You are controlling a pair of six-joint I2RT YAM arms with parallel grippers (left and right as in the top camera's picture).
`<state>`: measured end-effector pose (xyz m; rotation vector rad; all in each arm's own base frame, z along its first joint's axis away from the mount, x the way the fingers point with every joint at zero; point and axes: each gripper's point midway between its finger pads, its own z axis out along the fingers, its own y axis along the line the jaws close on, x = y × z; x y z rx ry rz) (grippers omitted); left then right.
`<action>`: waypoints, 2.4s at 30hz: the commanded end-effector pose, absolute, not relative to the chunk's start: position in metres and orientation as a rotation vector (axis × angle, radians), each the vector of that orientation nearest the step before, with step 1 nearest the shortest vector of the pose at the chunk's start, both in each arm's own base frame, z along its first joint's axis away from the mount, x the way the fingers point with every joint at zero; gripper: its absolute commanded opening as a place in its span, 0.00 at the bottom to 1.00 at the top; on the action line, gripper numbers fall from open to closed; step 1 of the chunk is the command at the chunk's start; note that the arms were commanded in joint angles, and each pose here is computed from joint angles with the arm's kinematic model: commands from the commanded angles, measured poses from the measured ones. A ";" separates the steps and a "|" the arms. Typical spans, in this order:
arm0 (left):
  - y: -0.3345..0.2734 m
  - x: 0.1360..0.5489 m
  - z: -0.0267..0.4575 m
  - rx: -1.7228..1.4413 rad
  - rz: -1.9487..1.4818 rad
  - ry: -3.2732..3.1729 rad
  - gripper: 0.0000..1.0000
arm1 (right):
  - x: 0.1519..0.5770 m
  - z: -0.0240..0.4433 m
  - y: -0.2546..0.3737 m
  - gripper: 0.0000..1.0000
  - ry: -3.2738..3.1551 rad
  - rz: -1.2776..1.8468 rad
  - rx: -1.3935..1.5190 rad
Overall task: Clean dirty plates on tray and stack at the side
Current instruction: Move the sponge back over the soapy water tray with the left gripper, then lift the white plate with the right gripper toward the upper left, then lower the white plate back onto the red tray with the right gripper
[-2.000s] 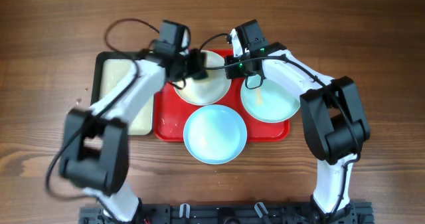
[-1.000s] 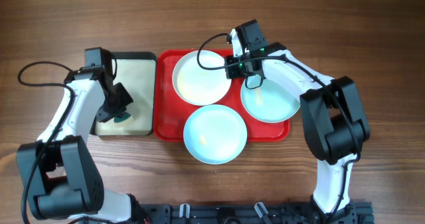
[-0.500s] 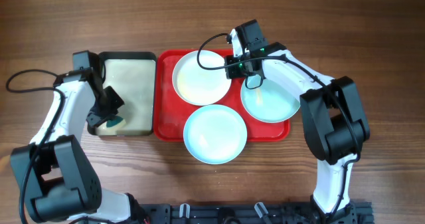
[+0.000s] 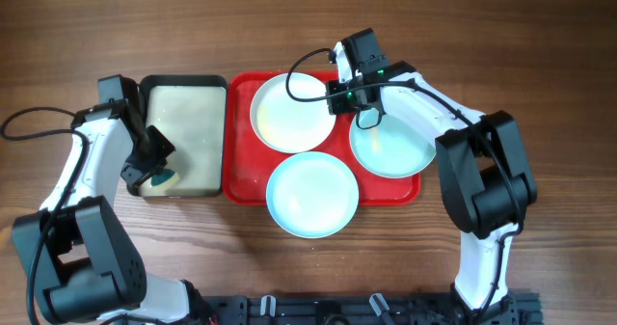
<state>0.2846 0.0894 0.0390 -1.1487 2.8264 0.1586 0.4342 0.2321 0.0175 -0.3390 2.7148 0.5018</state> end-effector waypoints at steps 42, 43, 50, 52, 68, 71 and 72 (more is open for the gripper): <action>0.054 0.325 0.066 -0.895 0.023 2.725 0.04 | 0.454 0.186 0.338 0.04 2.247 0.310 -0.203; 0.055 0.324 0.066 -0.896 0.033 2.724 0.04 | 0.451 0.190 0.344 0.04 2.222 0.290 -0.231; 0.055 0.324 0.066 -0.947 0.028 2.708 0.04 | 0.439 0.207 0.376 0.04 2.110 0.269 -0.363; 0.057 0.322 0.063 -0.950 0.047 2.710 0.04 | 0.439 0.210 0.378 0.04 2.090 0.252 -0.406; 0.058 0.322 0.062 -0.950 0.047 2.704 0.04 | 0.423 0.249 0.428 0.04 1.755 0.065 -0.787; 0.058 0.322 0.062 -0.949 0.047 2.704 0.04 | 0.423 0.253 0.430 0.04 1.716 0.035 -0.831; 0.058 0.322 0.062 -0.949 0.047 2.704 0.04 | 0.423 0.252 0.431 0.04 1.712 0.025 -0.844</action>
